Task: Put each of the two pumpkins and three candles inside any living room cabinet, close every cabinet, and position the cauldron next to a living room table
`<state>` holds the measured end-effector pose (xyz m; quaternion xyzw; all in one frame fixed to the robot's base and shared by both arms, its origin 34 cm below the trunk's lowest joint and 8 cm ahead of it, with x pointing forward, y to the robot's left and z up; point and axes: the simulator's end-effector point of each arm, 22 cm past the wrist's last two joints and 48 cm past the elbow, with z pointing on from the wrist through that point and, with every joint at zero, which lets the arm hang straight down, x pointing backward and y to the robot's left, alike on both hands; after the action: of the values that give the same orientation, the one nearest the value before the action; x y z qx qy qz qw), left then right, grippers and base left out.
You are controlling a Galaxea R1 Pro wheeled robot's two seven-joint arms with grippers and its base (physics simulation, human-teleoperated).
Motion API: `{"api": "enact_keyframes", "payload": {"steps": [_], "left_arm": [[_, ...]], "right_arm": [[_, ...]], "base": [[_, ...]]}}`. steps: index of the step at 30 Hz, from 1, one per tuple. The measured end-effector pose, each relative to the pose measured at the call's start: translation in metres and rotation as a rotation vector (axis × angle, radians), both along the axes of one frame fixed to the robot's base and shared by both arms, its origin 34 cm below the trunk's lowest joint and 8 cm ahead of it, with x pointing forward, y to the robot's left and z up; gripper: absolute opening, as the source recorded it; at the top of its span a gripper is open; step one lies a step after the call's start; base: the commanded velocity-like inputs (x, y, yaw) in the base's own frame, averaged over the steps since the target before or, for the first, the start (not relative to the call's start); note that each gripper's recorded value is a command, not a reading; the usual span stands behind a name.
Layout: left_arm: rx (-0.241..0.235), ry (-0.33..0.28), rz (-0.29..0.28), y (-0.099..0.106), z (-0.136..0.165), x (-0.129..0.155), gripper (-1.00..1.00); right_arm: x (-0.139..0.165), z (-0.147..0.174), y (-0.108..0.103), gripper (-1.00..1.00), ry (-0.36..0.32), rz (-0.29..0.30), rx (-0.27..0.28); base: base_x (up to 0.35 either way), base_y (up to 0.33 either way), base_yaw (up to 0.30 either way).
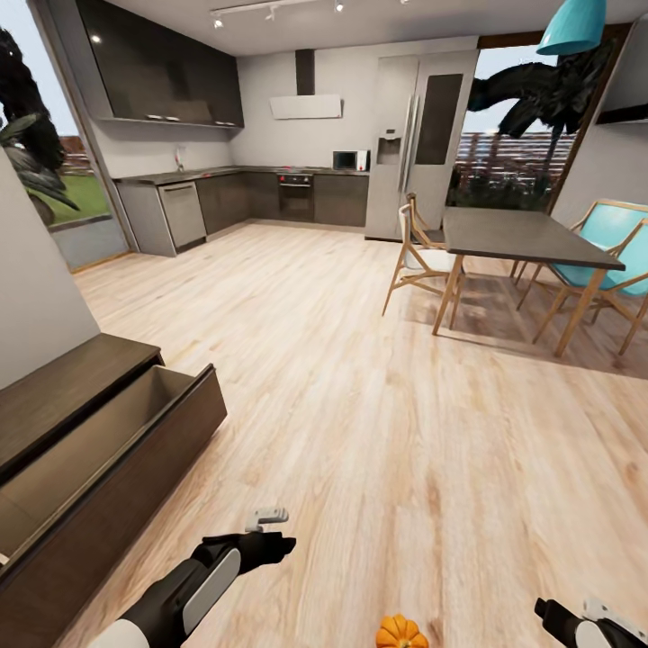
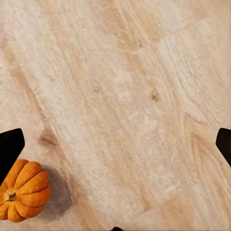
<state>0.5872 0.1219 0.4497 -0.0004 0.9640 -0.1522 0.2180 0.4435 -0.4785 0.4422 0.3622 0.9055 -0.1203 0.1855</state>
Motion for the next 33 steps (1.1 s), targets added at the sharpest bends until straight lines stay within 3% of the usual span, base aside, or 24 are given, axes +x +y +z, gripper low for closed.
{"api": "enact_keyframes", "payload": {"steps": [2, 4, 6, 7, 9, 13, 17, 20, 33], "left_arm": [[-0.001, 0.008, -0.002, 0.001, 0.000, -0.001, 1.00], [-0.008, 0.043, -0.028, -0.004, 0.006, -0.002, 1.00], [-0.017, 0.039, -0.055, -0.011, 0.023, 0.014, 1.00], [-0.025, 0.023, -0.063, -0.013, 0.040, 0.031, 1.00], [-0.037, 0.012, -0.057, -0.012, 0.057, 0.051, 1.00], [-0.105, 0.047, 0.000, 0.001, 0.095, 0.084, 1.00], [-0.141, 0.063, 0.018, 0.004, 0.110, 0.093, 1.00], [-0.155, 0.057, 0.006, 0.001, 0.117, 0.097, 1.00], [-0.155, 0.057, 0.005, 0.001, 0.117, 0.097, 1.00]], "right_arm": [[0.006, -0.002, 0.006, 1.00, -0.032, 0.015, 0.043], [0.030, -0.002, 0.031, 1.00, -0.151, 0.089, 0.184], [0.040, 0.003, 0.032, 1.00, -0.247, 0.100, 0.287], [0.039, 0.005, 0.028, 1.00, -0.307, 0.085, 0.355], [0.033, 0.004, 0.024, 1.00, -0.356, 0.058, 0.422], [-0.010, -0.018, 0.015, 1.00, -0.386, -0.062, 0.556], [-0.030, -0.028, 0.016, 1.00, -0.373, -0.106, 0.597], [-0.010, -0.019, 0.016, 1.00, -0.438, -0.111, 0.600], [-0.009, -0.017, 0.009, 1.00, -0.456, -0.134, 0.593]], "base": [[0.009, 0.005, 0.000], [0.004, 0.002, 0.000], [0.002, 0.001, 0.000], [0.001, 0.001, 0.000], [0.000, 0.000, 0.000], [0.000, 0.000, 0.000], [0.000, 0.000, 0.000], [0.000, 0.000, 0.000], [0.000, 0.000, 0.000]]}}
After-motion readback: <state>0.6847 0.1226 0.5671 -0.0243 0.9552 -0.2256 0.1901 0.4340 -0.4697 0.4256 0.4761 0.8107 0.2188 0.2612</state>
